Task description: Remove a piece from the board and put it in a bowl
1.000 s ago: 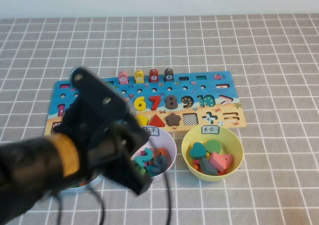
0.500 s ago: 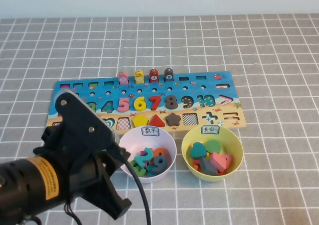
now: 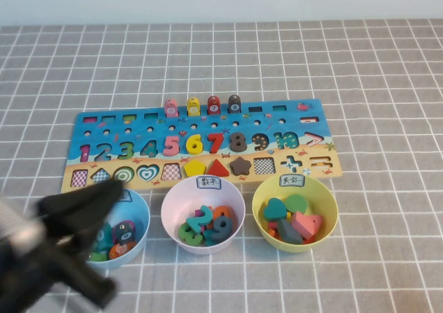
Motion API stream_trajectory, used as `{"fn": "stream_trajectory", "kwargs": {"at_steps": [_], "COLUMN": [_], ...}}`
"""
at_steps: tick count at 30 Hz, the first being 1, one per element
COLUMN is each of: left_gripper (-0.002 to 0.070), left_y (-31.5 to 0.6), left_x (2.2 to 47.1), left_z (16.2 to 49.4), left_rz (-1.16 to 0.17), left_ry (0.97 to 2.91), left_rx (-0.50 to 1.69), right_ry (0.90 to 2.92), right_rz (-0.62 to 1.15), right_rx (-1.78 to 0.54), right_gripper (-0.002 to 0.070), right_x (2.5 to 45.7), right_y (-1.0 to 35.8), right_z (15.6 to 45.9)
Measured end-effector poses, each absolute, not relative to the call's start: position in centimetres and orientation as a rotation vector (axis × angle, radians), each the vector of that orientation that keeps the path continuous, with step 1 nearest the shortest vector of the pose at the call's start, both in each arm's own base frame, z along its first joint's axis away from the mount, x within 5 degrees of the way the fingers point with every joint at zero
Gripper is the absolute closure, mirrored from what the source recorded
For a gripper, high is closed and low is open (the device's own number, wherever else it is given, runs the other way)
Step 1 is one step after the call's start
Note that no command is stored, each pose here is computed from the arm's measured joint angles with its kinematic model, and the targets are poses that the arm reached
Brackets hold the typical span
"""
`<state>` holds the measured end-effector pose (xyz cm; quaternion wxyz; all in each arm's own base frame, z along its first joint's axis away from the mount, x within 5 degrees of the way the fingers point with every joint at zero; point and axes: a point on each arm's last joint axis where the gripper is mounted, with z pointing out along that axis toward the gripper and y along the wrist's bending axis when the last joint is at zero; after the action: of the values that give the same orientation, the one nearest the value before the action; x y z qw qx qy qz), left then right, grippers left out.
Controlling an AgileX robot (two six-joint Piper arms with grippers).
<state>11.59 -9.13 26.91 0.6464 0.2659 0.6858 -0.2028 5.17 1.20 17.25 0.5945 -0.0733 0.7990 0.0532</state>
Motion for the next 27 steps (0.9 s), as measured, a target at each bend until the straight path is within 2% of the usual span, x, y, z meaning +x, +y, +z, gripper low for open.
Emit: {"fn": "stream_trajectory", "kwargs": {"at_steps": [5, 11, 18, 27], "left_gripper": [0.0678, 0.0678, 0.0678, 0.0678], "left_y": [-5.2, -2.3, -1.4, -1.2], "left_x": [9.4, 7.3, 5.7, 5.5], "left_z": [25.7, 24.2, 22.5, 20.9], "left_rz": [-0.351, -0.233, -0.182, -0.093], "left_ry": [1.438, 1.346, 1.306, 1.438], "left_rx": [0.426, 0.224, 0.179, 0.232], "right_ry": [1.856, 1.856, 1.854, 1.852], "right_rz": [0.124, 0.124, 0.124, 0.124], "right_rx": [-0.17, -0.17, -0.17, -0.17], "right_gripper": [0.0694, 0.0694, 0.0694, 0.0694], "right_x": [5.2, 5.2, 5.2, 5.2], "right_y": [1.2, 1.2, 1.2, 1.2], "right_z": [17.2, 17.2, 17.3, 17.3]}}
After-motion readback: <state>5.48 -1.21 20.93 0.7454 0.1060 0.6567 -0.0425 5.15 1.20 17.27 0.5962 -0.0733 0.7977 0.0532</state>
